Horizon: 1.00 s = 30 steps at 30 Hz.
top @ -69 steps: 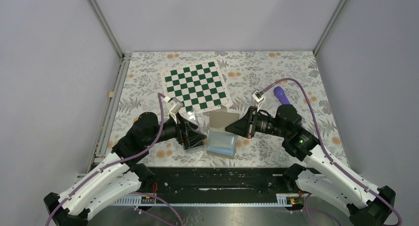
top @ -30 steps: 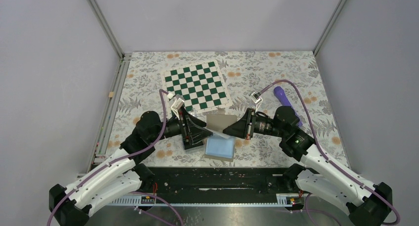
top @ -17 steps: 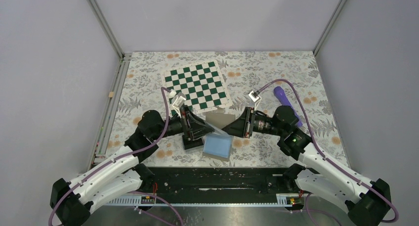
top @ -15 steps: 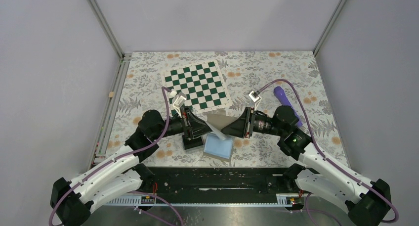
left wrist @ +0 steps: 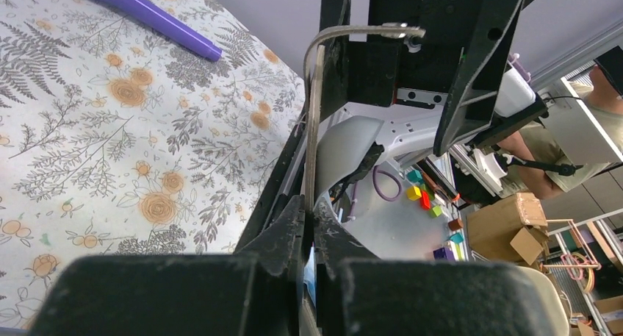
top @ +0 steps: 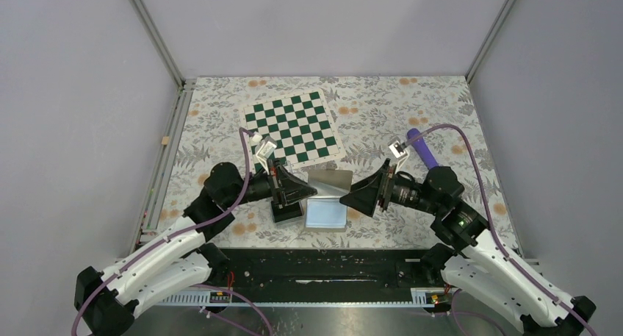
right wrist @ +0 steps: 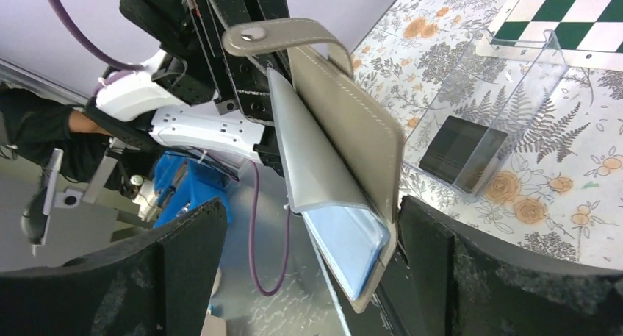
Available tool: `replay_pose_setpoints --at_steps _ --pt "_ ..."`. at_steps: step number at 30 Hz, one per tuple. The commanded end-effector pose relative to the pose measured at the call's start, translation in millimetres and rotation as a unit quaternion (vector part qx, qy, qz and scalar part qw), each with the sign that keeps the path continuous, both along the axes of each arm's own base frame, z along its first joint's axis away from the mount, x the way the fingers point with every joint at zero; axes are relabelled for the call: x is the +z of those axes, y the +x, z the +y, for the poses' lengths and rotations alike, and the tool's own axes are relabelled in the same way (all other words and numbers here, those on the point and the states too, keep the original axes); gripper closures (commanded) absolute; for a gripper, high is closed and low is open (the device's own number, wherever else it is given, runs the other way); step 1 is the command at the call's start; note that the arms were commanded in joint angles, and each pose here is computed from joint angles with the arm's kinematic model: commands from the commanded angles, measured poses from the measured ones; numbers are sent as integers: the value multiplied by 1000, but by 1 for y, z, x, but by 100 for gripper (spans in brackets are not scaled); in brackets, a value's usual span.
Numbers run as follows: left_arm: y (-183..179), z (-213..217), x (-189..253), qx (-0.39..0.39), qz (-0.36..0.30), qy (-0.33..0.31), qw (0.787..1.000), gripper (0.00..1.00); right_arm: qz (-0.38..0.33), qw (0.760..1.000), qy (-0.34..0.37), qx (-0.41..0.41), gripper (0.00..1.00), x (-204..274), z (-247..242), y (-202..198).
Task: Put the credit cards into the card holder
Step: Open the card holder.
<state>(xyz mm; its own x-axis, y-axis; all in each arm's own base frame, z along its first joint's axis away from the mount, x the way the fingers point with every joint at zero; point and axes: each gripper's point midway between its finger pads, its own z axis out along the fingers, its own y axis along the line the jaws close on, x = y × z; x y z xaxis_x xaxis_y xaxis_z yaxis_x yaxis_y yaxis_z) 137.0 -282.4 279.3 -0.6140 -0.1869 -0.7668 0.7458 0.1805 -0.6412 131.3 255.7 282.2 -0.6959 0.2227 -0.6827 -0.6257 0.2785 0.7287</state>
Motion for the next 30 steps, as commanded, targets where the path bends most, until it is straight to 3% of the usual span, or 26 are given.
replay_pose_setpoints --at_steps 1,8,15,20,24,25,27,28,29,30 --pt "-1 1 34 -4 -29 -12 999 100 -37 998 -42 15 6 3 -2 -1" --pt "-17 -7 29 -71 3 20 997 100 -41 989 -137 47 2 -12 1 7" --pt "-31 -4 36 -100 -10 13 995 100 -55 979 -186 68 3 -17 4 16" --pt "-39 -3 34 -123 -3 21 992 100 -56 978 -159 127 31 -6 17 4" --pt "-39 -3 35 -123 -3 21 992 100 -39 971 -144 188 41 -6 26 -14" --pt "-39 -4 35 -123 -4 21 992 100 -36 969 -143 198 48 -7 27 -17" --pt "-38 -4 36 -124 -8 22 992 100 -26 966 -125 224 73 -4 31 -26" --pt "-38 -5 35 -124 -9 23 992 94 -19 966 -116 232 86 -2 32 -28" --pt "-37 -5 34 -123 -9 26 992 82 -15 966 -110 234 100 0 33 -29" --pt "-36 -4 32 -121 -9 29 992 63 -8 966 -106 234 100 1 34 -30"
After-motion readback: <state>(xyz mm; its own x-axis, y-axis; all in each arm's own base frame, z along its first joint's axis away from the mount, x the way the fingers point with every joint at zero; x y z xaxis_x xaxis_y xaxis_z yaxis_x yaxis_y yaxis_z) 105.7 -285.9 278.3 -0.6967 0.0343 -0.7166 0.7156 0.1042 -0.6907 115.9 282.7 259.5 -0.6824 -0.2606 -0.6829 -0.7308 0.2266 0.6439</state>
